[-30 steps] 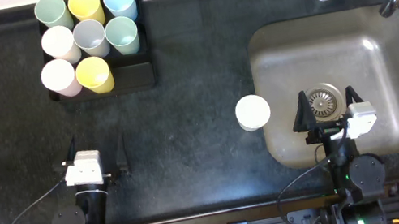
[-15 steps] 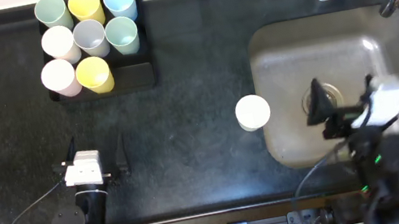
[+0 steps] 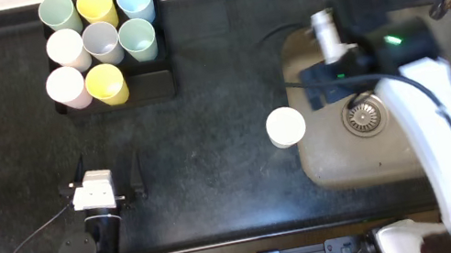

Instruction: Store Cups

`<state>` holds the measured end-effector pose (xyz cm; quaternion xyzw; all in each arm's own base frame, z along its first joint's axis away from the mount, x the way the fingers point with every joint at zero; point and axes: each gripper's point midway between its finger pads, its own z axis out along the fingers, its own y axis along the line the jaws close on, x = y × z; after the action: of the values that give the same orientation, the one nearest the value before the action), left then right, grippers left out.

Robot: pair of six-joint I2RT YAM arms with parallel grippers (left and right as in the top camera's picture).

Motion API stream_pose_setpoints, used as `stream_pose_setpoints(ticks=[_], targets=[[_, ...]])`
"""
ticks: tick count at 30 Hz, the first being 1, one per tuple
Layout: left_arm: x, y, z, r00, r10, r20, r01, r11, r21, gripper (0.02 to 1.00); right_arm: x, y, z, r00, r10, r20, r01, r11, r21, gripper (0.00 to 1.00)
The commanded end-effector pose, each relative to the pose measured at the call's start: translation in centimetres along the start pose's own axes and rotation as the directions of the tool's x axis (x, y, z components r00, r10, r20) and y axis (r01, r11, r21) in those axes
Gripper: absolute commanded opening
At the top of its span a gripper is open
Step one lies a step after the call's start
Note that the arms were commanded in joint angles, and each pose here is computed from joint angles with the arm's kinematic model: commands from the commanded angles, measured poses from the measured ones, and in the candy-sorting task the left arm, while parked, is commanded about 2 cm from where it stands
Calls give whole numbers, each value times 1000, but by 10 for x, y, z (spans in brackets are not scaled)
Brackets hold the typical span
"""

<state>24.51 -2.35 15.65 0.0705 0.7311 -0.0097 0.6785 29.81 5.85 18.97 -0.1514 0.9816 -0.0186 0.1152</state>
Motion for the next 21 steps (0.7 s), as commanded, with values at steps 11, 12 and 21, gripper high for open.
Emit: stream_pose_setpoints(ticks=[11,12,21], targets=[[-1,0,0,1000,19,4,-19,1000,2,998,-12,32,49,933,-344,-104,328,934,-144,998],[-1,0,0,1000,19,4,-19,1000,2,998,-11,33,54,929,-351,-115,333,931,-150,998],[-1,0,0,1000,19,4,-19,1000,2,998,-10,40,70,915,-379,-140,357,921,-159,998]])
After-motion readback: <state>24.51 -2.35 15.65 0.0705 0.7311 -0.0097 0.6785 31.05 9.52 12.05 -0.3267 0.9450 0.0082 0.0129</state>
